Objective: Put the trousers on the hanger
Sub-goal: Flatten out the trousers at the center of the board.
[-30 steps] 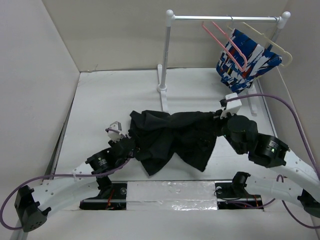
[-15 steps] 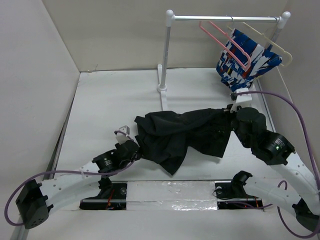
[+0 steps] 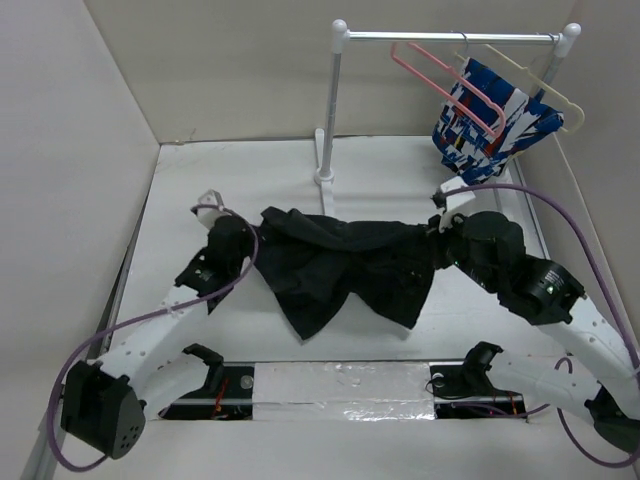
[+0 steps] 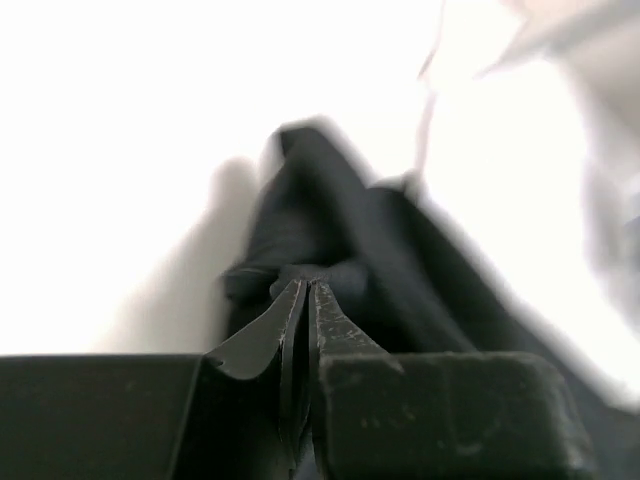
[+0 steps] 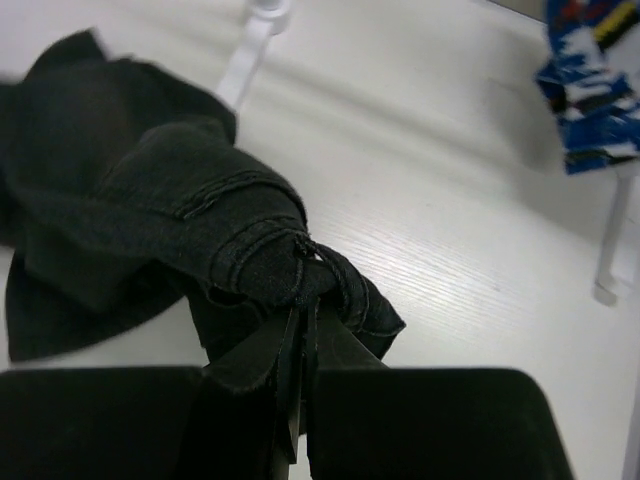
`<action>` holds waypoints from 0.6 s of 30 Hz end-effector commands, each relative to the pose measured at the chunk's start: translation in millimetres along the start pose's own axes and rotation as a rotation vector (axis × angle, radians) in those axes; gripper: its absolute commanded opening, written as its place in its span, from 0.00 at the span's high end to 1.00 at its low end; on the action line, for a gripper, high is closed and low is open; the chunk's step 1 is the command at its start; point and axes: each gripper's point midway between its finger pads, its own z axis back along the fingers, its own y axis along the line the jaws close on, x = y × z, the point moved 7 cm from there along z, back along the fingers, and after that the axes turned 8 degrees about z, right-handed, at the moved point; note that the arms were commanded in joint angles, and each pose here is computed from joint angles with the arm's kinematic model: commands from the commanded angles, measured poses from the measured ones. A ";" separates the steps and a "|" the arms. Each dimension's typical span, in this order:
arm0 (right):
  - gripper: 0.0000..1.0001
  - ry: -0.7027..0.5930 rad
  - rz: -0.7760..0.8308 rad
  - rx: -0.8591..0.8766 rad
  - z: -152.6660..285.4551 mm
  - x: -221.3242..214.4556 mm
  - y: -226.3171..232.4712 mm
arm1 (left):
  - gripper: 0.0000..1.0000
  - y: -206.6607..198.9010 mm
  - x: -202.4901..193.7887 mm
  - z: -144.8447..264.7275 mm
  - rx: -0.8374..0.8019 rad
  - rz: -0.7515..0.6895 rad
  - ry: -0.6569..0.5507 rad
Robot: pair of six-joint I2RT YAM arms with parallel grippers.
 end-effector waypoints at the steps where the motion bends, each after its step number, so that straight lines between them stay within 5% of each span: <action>1: 1.00 -0.198 0.012 0.186 30.8 56.6 15.0 | 1.00 -42.3 95.8 40.8 -0.134 0.077 -0.286; 6: 1.00 -0.401 -0.028 0.390 104.0 106.3 10.8 | 1.00 -47.1 143.6 100.6 -0.163 0.082 -0.427; 10: 1.00 -0.373 -0.117 0.143 110.7 95.0 -23.3 | 1.00 -55.8 168.5 135.4 -0.173 0.033 -0.491; 13: 1.00 -0.231 -0.122 -0.015 76.6 66.8 -21.2 | 0.74 -69.5 162.4 115.7 -0.185 -0.039 -0.401; 14: 1.00 -0.155 -0.118 -0.082 52.6 50.2 -17.8 | 0.41 -74.9 152.1 96.5 -0.181 -0.076 -0.319; 15: 1.00 -0.117 -0.097 -0.097 41.4 40.7 -13.3 | 0.30 -77.0 149.2 97.0 -0.202 -0.079 -0.294; 18: 1.00 -0.022 -0.162 -0.387 9.1 9.6 -46.5 | 0.16 -79.5 111.1 64.4 -0.235 -0.104 -0.153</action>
